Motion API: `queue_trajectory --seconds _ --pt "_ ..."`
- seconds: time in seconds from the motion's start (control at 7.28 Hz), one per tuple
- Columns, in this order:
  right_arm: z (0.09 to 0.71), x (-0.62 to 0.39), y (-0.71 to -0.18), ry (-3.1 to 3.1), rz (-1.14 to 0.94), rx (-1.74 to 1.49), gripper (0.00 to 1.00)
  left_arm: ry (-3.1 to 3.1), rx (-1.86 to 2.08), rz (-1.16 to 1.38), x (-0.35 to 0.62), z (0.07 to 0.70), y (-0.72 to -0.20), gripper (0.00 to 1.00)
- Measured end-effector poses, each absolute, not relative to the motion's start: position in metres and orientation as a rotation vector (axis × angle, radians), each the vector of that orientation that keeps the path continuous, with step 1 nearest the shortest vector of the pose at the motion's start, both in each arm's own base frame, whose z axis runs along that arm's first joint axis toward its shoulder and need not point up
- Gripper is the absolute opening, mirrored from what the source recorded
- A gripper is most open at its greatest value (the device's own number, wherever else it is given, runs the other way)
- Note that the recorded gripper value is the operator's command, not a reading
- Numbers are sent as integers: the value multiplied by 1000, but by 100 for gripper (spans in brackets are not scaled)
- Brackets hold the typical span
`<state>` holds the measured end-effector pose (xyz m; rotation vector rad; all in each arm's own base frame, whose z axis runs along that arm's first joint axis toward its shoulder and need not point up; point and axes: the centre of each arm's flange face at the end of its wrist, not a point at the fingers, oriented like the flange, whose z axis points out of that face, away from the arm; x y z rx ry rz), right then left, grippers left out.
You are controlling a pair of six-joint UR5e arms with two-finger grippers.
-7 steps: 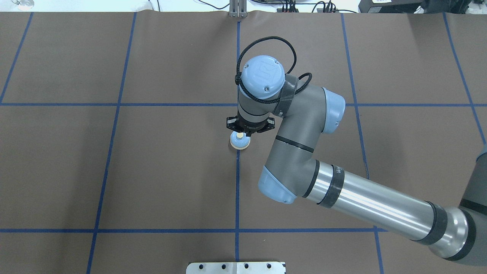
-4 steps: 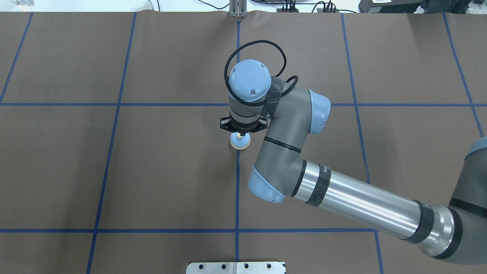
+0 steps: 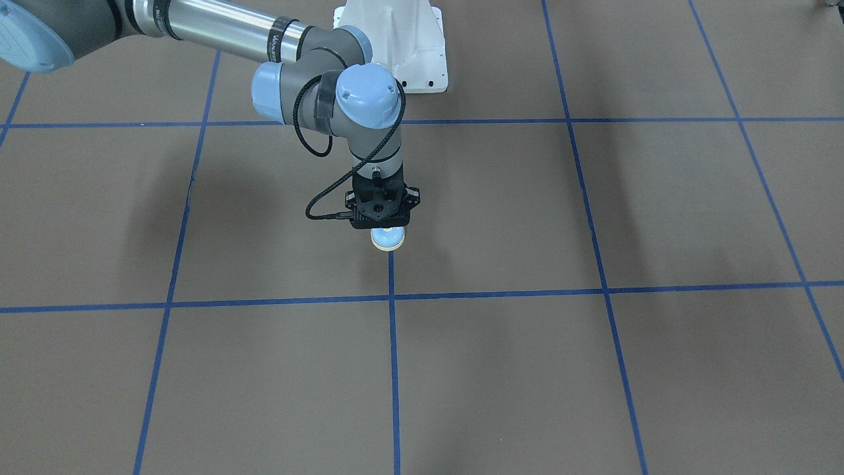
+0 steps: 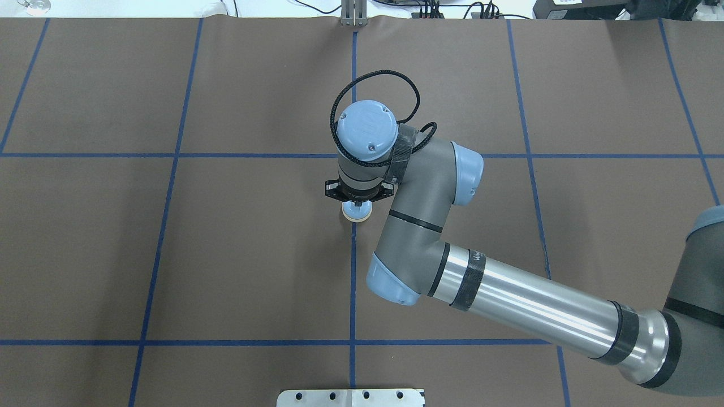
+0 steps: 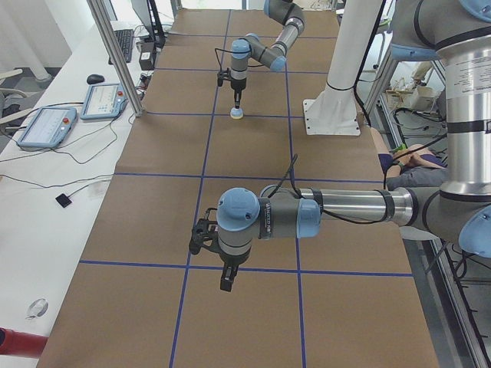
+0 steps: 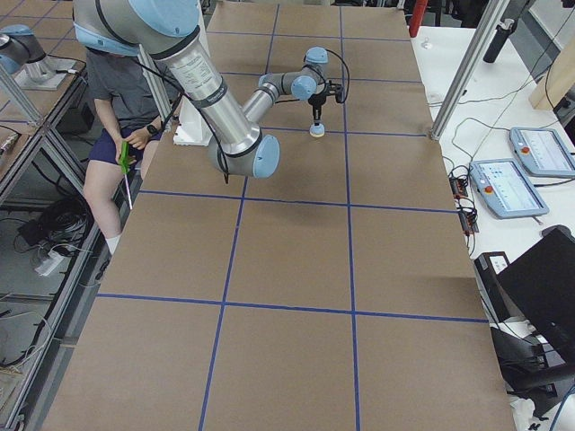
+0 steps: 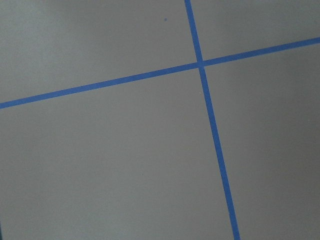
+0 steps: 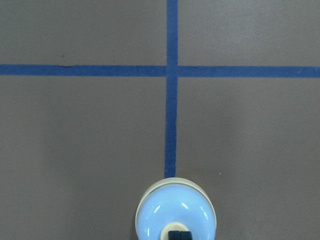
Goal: Place and press bell with both arms
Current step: 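Press down on the bell's button with the right gripper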
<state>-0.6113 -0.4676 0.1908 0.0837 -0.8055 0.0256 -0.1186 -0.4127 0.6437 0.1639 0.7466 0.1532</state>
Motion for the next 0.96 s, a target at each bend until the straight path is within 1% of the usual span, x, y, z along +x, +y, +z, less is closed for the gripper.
queue_trajectory --seconds 0.41,0.96 --pt "189 -613 -467 -807 25 83 0 746 165 154 -118 643 -414 100" --pt "171 -603 -472 -836 26 89 0 747 164 152 -118 643 -414 100"
